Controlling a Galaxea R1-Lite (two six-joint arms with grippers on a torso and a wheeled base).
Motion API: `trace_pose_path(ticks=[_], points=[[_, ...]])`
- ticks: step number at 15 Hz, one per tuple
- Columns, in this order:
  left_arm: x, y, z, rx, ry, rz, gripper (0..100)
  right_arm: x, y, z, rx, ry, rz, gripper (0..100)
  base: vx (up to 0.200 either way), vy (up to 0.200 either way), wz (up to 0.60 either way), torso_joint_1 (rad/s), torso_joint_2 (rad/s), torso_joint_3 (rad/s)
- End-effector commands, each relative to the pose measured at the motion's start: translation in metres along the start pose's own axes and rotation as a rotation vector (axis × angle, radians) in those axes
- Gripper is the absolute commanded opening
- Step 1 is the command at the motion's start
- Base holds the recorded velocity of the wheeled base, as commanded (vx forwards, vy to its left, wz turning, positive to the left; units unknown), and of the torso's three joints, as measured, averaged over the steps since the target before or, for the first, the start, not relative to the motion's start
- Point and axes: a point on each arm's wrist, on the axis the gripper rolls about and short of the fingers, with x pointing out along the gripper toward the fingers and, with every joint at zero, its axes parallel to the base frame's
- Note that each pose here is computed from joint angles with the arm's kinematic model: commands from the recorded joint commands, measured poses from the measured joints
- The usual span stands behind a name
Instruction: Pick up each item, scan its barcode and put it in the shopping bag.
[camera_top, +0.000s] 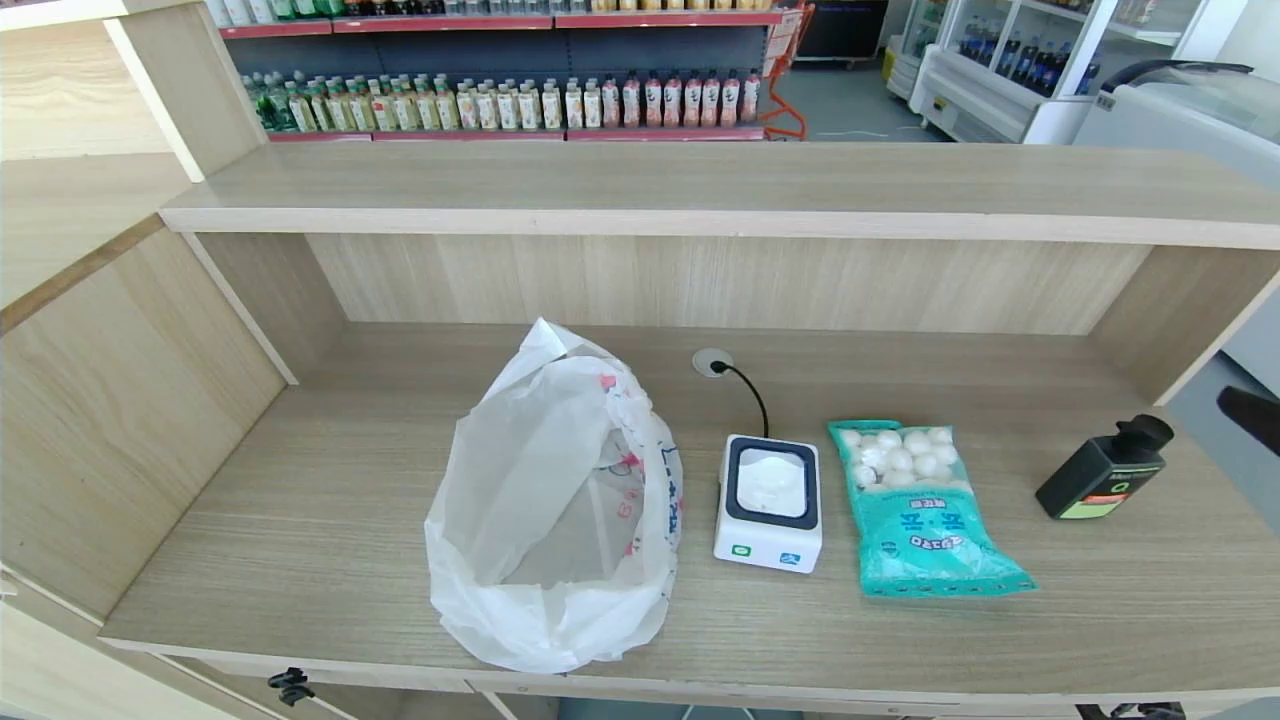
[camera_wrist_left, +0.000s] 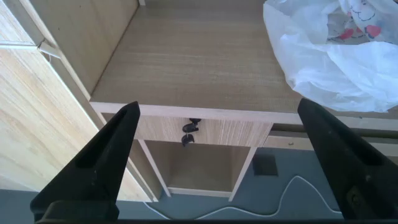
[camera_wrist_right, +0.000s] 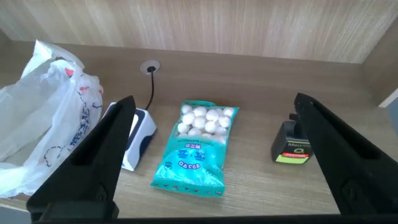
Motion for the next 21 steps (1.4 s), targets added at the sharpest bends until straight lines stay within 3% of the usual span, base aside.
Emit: trace_pose_path(ticks=[1,8,12,16,19,21], points=[[0.0,0.0,0.0,0.0,0.0,0.0,100,0.07,-0.016,-0.011,0.025,0.166,-0.025,100,0.0,0.0,0.0,0.0,0.0,0.0],[0.0,0.0,0.0,0.0,0.0,0.0,100,0.127,-0.035,-0.047,0.085,0.339,0.079,100,0.0,0.0,0.0,0.0,0.0,0.0],[0.0,0.0,0.0,0.0,0.0,0.0,100,0.164,-0.042,-0.085,0.096,0.424,0.151,100,0.0,0.0,0.0,0.0,0.0,0.0],[0.0,0.0,0.0,0.0,0.0,0.0,100,0.177,-0.04,-0.108,0.121,0.577,0.22,100,0.0,0.0,0.0,0.0,0.0,0.0],[0.0,0.0,0.0,0.0,0.002,0.0,100,0.187,-0.034,-0.115,0.117,0.632,0.36,100,0.0,0.0,0.0,0.0,0.0,0.0],[0.0,0.0,0.0,0.0,0.002,0.0,100,0.194,-0.032,-0.123,0.034,0.655,0.405,100,0.0,0.0,0.0,0.0,0.0,0.0]])
